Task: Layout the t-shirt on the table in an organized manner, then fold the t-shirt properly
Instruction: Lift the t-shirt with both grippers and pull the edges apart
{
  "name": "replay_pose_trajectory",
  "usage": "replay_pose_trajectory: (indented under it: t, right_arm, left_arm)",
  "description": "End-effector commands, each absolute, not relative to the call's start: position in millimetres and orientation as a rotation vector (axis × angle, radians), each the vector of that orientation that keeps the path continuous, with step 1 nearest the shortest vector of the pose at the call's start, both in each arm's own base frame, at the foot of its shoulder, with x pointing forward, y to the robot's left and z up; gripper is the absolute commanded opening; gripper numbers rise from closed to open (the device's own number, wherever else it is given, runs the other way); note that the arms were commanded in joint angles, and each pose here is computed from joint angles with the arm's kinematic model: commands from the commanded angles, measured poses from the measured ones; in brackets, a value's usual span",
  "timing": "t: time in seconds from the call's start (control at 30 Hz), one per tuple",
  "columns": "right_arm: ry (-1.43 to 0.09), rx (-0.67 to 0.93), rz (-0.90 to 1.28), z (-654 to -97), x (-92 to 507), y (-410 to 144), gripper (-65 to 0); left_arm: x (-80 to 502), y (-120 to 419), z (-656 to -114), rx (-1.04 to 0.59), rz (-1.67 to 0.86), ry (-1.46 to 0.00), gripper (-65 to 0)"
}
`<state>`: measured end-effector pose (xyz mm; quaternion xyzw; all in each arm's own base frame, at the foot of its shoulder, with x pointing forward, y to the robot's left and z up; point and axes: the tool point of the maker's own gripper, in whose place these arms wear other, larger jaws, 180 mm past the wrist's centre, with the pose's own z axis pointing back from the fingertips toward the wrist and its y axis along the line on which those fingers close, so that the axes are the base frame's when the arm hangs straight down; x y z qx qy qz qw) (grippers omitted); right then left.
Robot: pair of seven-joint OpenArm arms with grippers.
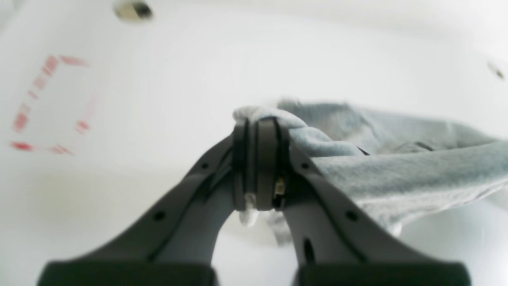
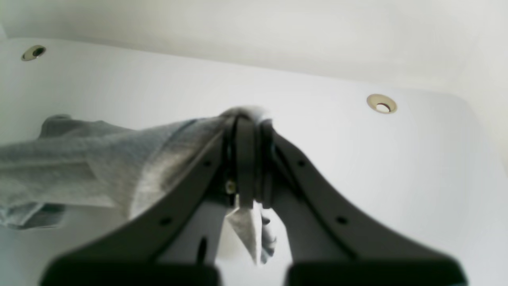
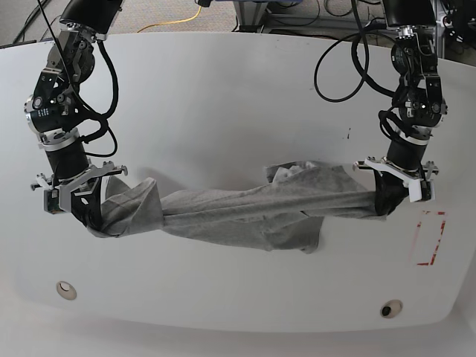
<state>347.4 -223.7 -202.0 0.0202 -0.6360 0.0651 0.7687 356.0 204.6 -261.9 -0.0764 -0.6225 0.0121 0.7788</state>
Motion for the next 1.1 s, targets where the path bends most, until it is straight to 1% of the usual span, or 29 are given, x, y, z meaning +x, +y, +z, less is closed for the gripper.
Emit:
replay_pose_trajectory:
  t: [0.0, 0.13, 0.23, 0.47, 0.77, 0.9, 1.07]
  right_arm:
    - [-1.474, 0.035, 0.151, -172.7, 354.3, -225.2, -65.0]
    - [-1.498, 0.034, 0.156, -164.0, 358.5, -224.7, -65.0]
    - [-1.544, 0.030, 0.157, -147.3, 365.7, -224.7, -65.0]
    - [-1.648, 0.021, 0.164, -107.6, 380.2, -224.2, -65.0]
    - [-1.769, 0.018, 0.196, -58.6, 393.6, -216.0, -65.0]
    - [-1.781, 0.009, 0.233, -45.2, 401.3, -212.8, -65.0]
    - [-1.810, 0.014, 0.238, -24.5, 414.6, -212.5, -65.0]
  left_arm:
    - [369.1, 207.5, -223.0, -0.150, 0.009, -1.459, -65.0]
    - [379.0, 207.1, -197.2, -0.140, -0.020, -1.504, -65.0]
    - [387.8, 209.5, -169.0, -0.115, -0.060, -1.550, -65.0]
    - [404.8, 209.2, -100.9, -0.085, -0.110, -1.694, -65.0]
    - [413.5, 217.4, -26.2, -0.027, -0.160, -1.857, -64.7]
    - [414.1, 219.1, 4.8, -0.012, -0.168, -1.929, -64.6]
    - [416.6, 222.8, 39.9, 0.009, -0.164, -1.965, -64.6]
